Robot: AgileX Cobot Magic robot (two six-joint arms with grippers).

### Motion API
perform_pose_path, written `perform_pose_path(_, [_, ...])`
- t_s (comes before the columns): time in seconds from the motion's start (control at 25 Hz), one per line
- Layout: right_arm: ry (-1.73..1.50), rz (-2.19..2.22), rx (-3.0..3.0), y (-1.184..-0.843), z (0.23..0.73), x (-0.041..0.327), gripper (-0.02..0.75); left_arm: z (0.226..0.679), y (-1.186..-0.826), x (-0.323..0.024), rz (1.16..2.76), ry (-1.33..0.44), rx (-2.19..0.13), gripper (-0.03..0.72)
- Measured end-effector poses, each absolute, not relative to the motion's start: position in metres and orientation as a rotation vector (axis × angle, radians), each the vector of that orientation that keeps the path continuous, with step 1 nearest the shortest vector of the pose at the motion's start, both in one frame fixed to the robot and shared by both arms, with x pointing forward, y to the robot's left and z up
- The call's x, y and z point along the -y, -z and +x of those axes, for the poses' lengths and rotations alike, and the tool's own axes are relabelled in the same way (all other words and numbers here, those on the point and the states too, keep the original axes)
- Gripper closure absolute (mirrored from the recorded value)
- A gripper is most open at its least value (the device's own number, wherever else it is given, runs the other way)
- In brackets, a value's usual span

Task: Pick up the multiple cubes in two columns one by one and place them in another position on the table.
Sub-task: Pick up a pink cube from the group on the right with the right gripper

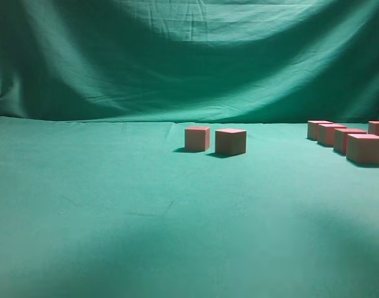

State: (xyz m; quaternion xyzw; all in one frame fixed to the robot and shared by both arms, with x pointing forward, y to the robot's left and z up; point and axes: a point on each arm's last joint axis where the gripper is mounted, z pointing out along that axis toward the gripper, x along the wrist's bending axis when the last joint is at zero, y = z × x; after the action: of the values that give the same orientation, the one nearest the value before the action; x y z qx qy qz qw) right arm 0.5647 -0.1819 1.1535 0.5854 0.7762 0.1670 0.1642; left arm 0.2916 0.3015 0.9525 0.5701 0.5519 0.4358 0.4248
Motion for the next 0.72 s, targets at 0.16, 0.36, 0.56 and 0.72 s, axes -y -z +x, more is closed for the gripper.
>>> perform_pose_path(0.16, [-0.224,1.867,-2.242,-1.089,0.56,0.203,0.158,0.292,-0.953,-0.301,1.426,-1.09,-1.38,0.688])
perform_pose_path(0.36, [-0.152,1.957,-2.231,-1.031,0.55,0.212,0.158,0.292,-0.953,-0.301,1.426,-1.09,-1.38,0.688])
perform_pose_path(0.56, [-0.23,2.016,-2.161,-1.001,0.555,0.209,0.158,0.292,-0.953,-0.301,1.426,-1.09,-1.38,0.688])
perform_pose_path(0.72, [-0.256,2.031,-2.14,-0.983,0.566,0.206,0.158,0.292,-0.953,-0.301,1.426,-1.09,-1.38,0.688])
